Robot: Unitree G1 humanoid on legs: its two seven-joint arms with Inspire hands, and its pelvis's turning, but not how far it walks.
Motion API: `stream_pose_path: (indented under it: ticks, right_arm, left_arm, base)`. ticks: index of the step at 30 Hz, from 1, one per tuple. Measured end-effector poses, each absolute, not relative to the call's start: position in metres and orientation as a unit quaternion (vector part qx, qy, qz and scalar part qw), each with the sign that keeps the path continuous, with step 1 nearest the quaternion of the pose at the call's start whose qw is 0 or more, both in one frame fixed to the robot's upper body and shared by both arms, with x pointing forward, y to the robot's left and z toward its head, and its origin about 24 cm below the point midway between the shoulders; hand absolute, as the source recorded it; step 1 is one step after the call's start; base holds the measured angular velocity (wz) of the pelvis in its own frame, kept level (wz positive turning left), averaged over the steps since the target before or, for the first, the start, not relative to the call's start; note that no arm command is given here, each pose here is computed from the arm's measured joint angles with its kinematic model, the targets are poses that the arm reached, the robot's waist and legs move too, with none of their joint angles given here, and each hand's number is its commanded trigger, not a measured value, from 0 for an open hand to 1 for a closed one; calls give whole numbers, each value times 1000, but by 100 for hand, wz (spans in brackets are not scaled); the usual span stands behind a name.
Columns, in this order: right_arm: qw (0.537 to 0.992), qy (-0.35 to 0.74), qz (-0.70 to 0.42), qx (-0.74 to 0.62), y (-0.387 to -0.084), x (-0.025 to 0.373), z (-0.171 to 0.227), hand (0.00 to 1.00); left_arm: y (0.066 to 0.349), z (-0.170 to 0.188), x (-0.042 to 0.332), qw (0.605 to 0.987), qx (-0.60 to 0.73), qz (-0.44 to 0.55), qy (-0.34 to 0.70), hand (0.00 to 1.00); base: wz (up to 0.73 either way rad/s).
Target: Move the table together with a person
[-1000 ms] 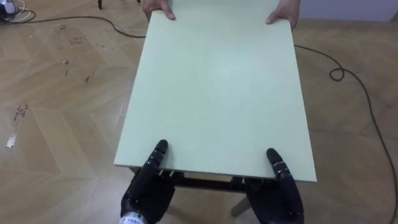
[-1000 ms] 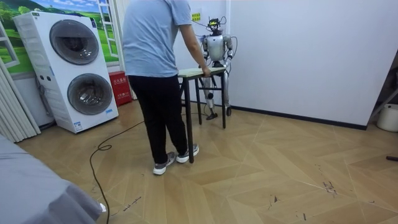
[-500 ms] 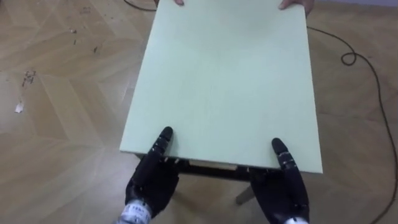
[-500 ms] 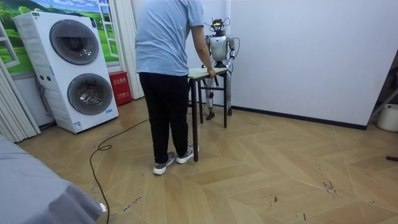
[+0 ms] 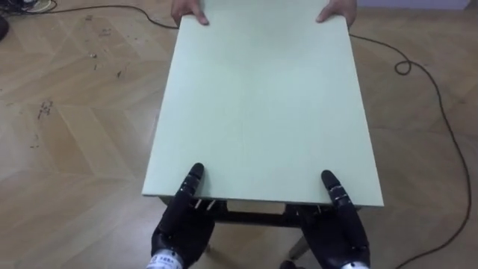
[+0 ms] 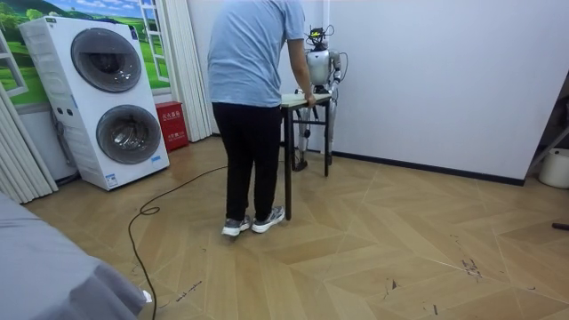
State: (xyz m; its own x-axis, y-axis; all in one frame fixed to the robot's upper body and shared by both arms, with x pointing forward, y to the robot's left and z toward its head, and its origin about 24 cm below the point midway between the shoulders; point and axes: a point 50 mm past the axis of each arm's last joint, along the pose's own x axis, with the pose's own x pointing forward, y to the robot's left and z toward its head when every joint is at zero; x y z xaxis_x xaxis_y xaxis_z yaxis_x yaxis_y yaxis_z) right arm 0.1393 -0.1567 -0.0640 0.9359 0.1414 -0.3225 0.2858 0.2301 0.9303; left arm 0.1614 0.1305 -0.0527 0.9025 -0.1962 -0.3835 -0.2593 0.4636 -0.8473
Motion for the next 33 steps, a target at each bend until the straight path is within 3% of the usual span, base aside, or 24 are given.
stream_pose_path:
  ticks: [12, 33]
  right_arm:
    - [771, 175, -54, 610, -153, 135, -66, 100]
    - [797, 169, -24, 579, -154, 137, -62, 100]
  left_arm:
    - [132, -56, 154, 825, -518, 24, 225, 100]
    - [137, -61, 137, 821, -526, 31, 219, 100]
  base:
    - [-14]
    - [10]
